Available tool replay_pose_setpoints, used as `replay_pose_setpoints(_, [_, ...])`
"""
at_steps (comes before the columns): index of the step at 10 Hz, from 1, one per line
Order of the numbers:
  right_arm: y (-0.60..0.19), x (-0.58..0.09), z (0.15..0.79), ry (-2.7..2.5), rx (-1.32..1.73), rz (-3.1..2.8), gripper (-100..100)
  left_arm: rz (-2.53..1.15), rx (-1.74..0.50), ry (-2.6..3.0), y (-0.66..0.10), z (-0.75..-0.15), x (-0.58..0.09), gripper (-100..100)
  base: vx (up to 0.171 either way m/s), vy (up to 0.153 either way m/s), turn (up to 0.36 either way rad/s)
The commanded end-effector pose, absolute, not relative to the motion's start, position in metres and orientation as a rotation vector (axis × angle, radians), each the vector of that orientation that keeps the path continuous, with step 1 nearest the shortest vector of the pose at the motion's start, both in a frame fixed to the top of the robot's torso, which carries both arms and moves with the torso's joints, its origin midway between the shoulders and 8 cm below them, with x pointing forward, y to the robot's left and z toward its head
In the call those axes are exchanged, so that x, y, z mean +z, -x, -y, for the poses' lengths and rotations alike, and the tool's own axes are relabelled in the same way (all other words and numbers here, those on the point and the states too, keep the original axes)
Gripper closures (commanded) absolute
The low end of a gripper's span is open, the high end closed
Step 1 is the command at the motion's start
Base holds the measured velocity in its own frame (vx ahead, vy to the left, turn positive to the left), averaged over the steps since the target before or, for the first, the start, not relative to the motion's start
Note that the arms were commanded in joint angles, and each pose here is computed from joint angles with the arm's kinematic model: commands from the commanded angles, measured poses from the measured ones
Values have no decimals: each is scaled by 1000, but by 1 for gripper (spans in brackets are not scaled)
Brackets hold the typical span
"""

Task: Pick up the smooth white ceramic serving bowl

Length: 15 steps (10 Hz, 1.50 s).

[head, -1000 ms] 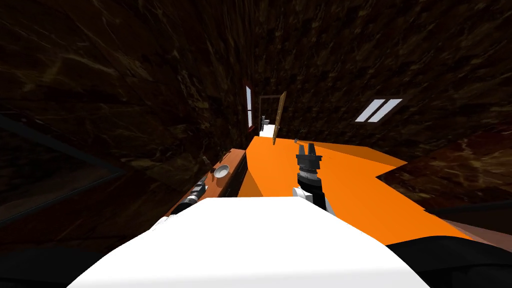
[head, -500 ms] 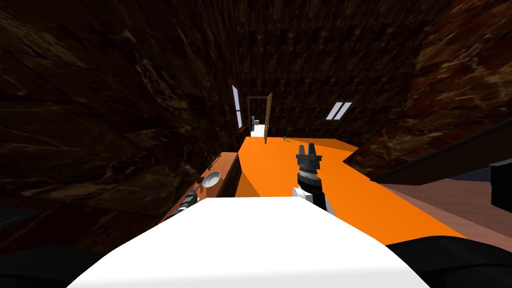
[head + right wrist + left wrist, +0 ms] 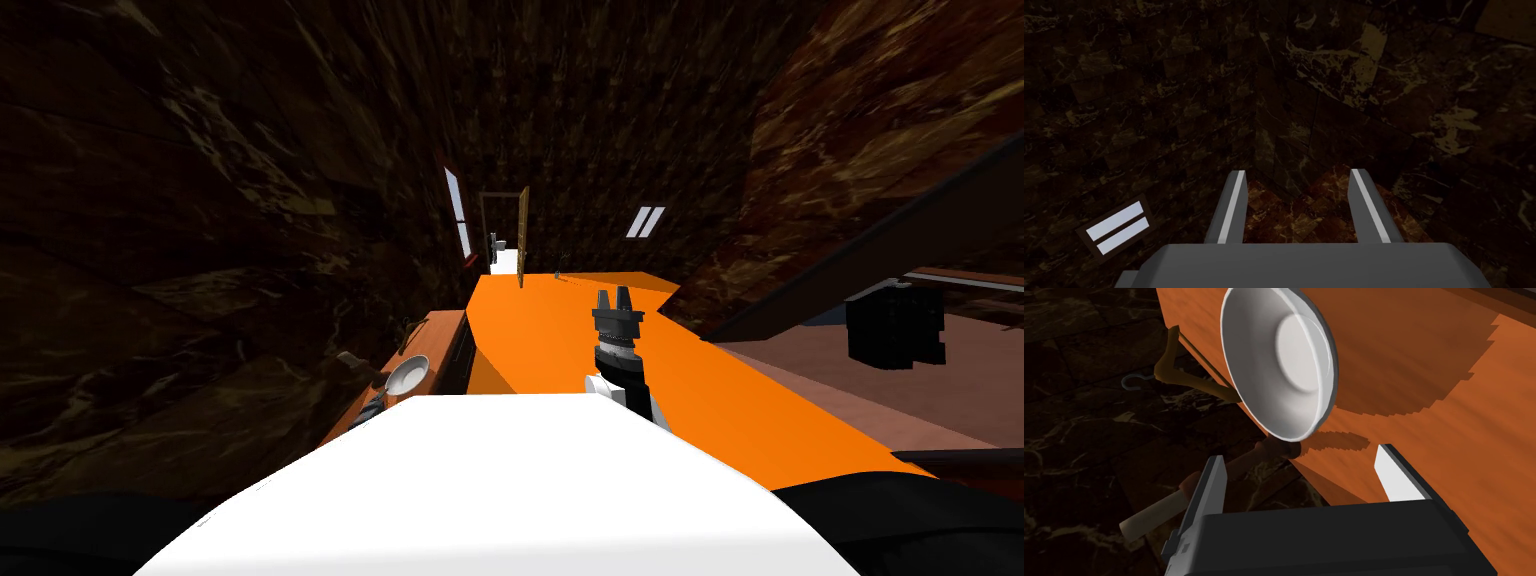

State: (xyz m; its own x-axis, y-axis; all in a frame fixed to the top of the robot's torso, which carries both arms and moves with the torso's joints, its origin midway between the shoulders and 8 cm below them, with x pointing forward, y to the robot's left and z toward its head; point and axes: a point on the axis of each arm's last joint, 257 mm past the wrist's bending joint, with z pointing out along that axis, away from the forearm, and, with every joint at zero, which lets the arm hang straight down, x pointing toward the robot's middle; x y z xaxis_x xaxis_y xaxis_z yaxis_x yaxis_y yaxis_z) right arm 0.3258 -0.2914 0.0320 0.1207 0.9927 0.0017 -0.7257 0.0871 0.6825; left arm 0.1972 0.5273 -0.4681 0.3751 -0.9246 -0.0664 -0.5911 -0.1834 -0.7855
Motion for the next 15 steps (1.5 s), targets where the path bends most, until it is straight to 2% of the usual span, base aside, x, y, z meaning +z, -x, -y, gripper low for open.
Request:
replay_pose_setpoints(1, [-326, 32, 291, -614, 1377, -541, 0, -1290, -538, 1923, -184, -537, -474, -100, 63, 25, -93])
replay_pose_setpoints(6, [-326, 32, 292, -614, 1376, -541, 0, -1222, -442, 2062, -132, -550, -503, -100, 60, 19, -146])
replay_pose_setpoints(10, [-326, 32, 292, -614, 1376, -541, 0, -1159, -347, 2202, -76, -545, -535, -100, 106, 50, -190])
replay_pose_setpoints(14, [-326, 32, 292, -614, 1376, -541, 0, -1153, -334, 2225, -67, -539, -541, -100, 39, 4, -30])
replay_pose_setpoints(15, [-326, 32, 292, -614, 1376, -541, 0, -1153, -334, 2226, -67, -539, -541, 0, 0, 0, 0])
